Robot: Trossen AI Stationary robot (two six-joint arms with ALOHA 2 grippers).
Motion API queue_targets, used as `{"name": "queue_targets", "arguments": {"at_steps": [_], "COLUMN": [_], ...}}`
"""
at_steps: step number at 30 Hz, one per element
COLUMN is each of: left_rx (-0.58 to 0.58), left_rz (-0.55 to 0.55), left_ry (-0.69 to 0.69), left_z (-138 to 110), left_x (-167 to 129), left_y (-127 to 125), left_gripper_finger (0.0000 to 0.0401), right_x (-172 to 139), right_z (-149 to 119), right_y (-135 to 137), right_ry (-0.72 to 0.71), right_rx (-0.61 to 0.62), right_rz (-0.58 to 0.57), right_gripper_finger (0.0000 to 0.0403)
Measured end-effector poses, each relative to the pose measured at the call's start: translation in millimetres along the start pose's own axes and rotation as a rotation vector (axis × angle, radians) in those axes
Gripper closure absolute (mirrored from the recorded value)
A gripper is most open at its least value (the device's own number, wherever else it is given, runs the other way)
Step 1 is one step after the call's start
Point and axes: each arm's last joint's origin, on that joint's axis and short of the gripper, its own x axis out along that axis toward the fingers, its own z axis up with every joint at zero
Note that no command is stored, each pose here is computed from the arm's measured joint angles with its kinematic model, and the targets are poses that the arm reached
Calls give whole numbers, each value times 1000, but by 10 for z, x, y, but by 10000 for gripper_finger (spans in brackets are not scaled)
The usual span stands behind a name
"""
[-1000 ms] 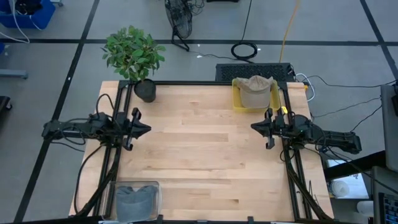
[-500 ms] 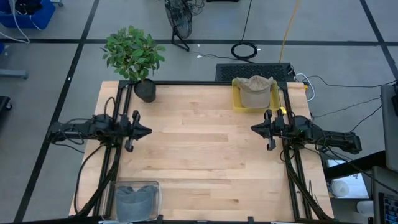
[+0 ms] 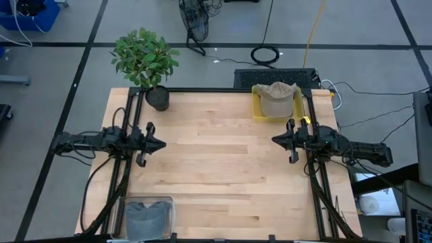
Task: Pick & Place hat
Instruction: Return to Home position
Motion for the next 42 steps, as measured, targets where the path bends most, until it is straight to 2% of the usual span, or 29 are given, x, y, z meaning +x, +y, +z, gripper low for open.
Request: {"name": "queue_targets", "arguments": {"at_steps": [7, 10, 16, 31, 42], "left_rx": [76, 79, 81, 60, 59], "left_rz": [-2, 7, 31, 44, 140], "left_ry": [16, 24, 34, 24, 57], "left_z": [-14, -22, -30, -19, -57], "left_x": [0, -1, -2, -3, -7], "left_y": [4, 14, 38, 43, 75], "left_gripper_finger": [378, 378, 378, 378, 378], "right_x": [1, 1, 2, 3, 49], "right_z": [-6, -9, -4, 10, -3], "right_y": [9, 20, 22, 58, 98], "right_ry": [8, 12, 8, -7, 7], "right_rx": [-34, -56, -64, -24, -43], "right_rz": [32, 71, 77, 105, 52], "right_gripper_finger": [393, 393, 393, 402, 403]}}
